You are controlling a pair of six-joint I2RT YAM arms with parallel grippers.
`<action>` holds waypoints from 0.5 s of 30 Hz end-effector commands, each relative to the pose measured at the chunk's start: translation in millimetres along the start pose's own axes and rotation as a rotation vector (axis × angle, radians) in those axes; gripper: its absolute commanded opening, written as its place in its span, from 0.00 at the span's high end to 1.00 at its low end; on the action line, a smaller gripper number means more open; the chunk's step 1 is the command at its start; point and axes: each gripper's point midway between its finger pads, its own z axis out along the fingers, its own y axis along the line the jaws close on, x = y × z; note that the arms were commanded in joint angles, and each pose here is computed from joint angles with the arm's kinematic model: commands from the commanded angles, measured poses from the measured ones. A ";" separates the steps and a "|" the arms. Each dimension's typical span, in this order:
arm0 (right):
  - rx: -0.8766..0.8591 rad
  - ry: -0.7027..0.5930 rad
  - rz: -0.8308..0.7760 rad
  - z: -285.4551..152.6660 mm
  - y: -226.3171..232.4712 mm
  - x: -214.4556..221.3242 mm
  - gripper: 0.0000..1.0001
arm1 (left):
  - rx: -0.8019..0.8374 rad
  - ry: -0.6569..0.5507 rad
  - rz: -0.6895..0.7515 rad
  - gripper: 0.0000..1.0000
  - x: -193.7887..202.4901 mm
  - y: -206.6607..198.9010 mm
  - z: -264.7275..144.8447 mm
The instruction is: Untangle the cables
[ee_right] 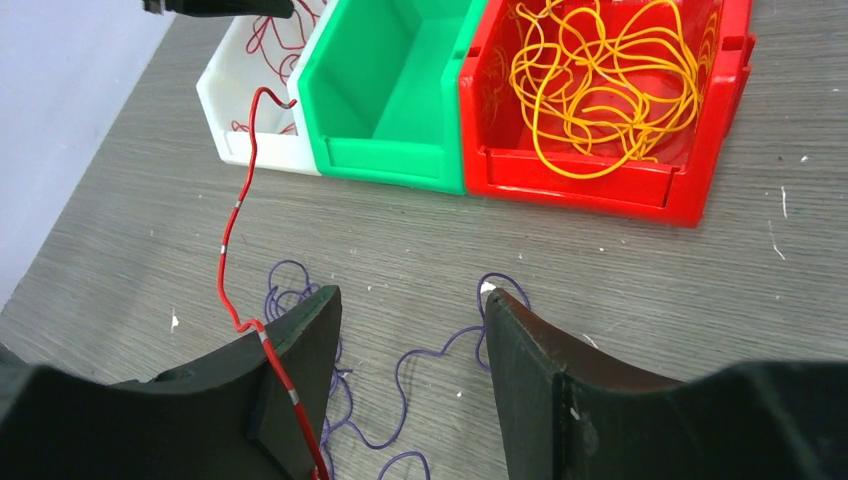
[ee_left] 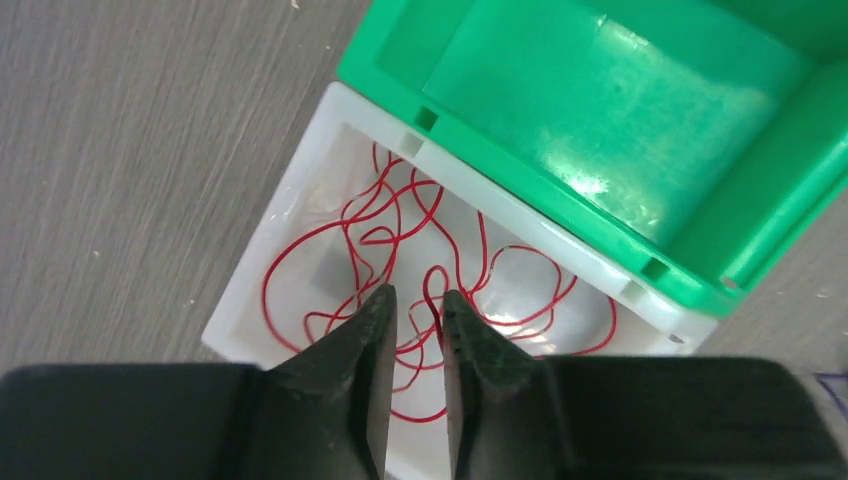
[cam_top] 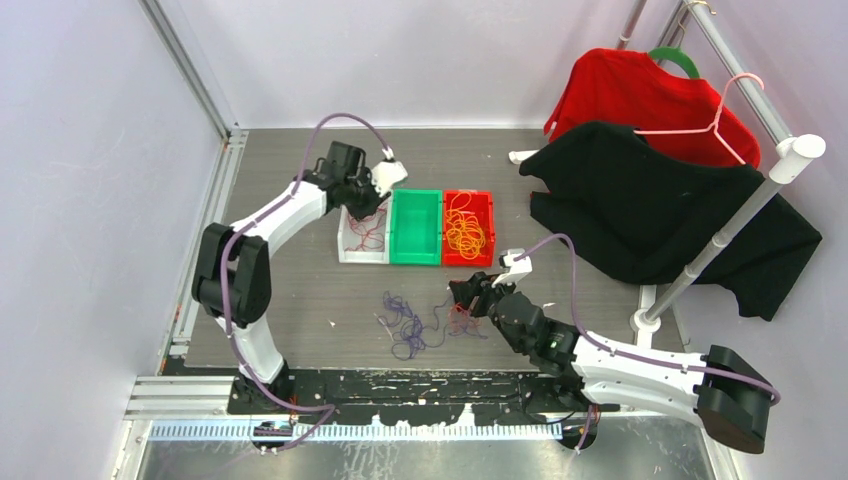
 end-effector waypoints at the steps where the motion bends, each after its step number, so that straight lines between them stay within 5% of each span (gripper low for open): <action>1: 0.000 -0.074 0.043 -1.5 4.0 -21.5 0.40 | 0.081 -0.078 -0.073 0.61 -30.1 -9.9 -50.5; 8: -0.007 -0.077 0.040 -3.3 4.3 -23.0 0.41 | 0.187 -0.072 -0.071 0.05 -37.0 -25.6 -85.1; 15: -0.022 -0.072 0.044 -3.5 7.0 -22.2 0.41 | 0.086 -0.130 -0.076 0.10 -63.0 10.1 -81.0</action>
